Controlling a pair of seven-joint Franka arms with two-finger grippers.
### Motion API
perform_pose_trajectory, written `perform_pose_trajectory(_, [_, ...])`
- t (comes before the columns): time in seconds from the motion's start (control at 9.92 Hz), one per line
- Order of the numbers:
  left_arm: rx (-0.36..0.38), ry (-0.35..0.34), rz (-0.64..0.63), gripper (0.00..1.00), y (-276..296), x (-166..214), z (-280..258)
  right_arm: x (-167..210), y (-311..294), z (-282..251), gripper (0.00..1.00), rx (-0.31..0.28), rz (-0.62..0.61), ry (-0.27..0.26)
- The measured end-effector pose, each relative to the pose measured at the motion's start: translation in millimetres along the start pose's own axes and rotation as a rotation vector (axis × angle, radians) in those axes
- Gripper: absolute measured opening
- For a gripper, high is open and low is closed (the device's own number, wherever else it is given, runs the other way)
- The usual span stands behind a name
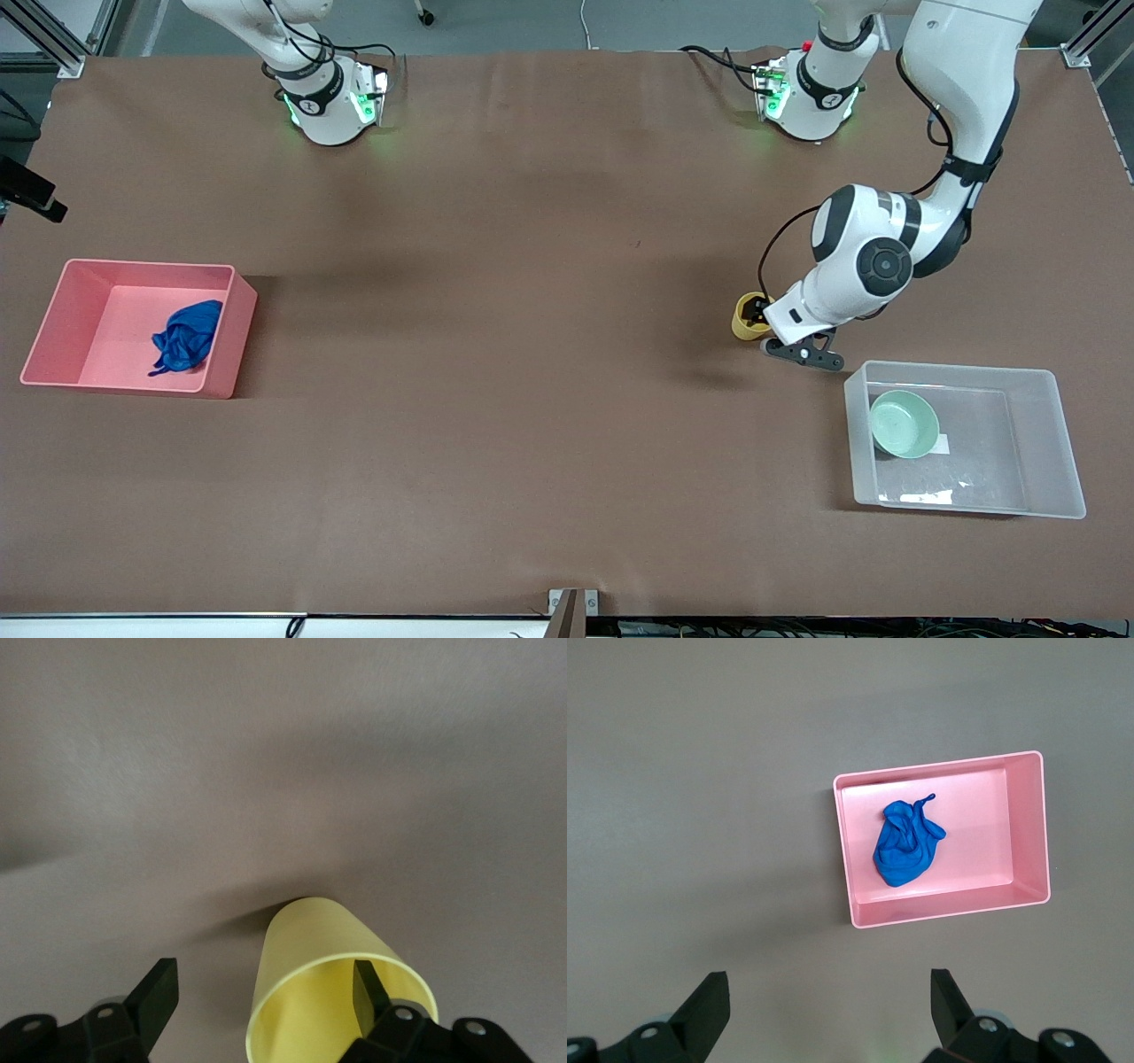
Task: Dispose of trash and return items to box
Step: 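Grasp the yellow cup by its rim with the left gripper, then carry the yellow cup into the green bowl in the clear box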
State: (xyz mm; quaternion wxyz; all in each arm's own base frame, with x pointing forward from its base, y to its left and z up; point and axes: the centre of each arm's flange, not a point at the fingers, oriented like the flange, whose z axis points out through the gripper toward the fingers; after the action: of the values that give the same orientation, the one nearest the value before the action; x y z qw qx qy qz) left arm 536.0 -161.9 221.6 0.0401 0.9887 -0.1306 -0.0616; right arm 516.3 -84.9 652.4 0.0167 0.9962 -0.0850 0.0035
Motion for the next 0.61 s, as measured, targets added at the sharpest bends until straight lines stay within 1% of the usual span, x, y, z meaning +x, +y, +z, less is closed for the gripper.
perform_pose_trajectory(0.1, [0.0, -0.017, 0.0, 0.66, -0.3, -5.2, 7.4, -0.6, -5.0, -5.6, 1.0, -0.001, -0.01, 0.016])
perform_pose_trajectory(0.2, [0.0, -0.026, -0.001, 0.51, -0.7, -8.3, 11.0, -0.2, -7.4, -14.2, 1.0, -0.002, -0.022, 0.035])
perform_pose_trajectory(0.3, [0.0, -0.027, -0.002, 0.37, -1.5, -8.8, 11.3, 1.9, -6.5, -20.8, 1.0, -0.003, -0.03, 0.04])
perform_pose_trajectory(0.4, [0.001, -0.021, -0.003, 0.21, -2.2, -8.4, 8.3, 7.6, -2.1, -22.9, 1.0, -0.005, -0.032, 0.029])
perform_pose_trajectory(0.5, [0.003, -0.011, -0.004, 0.07, -2.9, -7.9, 2.1, 15.0, 2.0, -21.1, 1.0, -0.008, -0.027, 0.013])
perform_pose_trajectory(0.61, [0.007, -0.01, -0.003, 0.04, -3.5, -8.1, -6.7, 21.7, 5.6, -17.9, 1.0, -0.008, -0.02, 0.004])
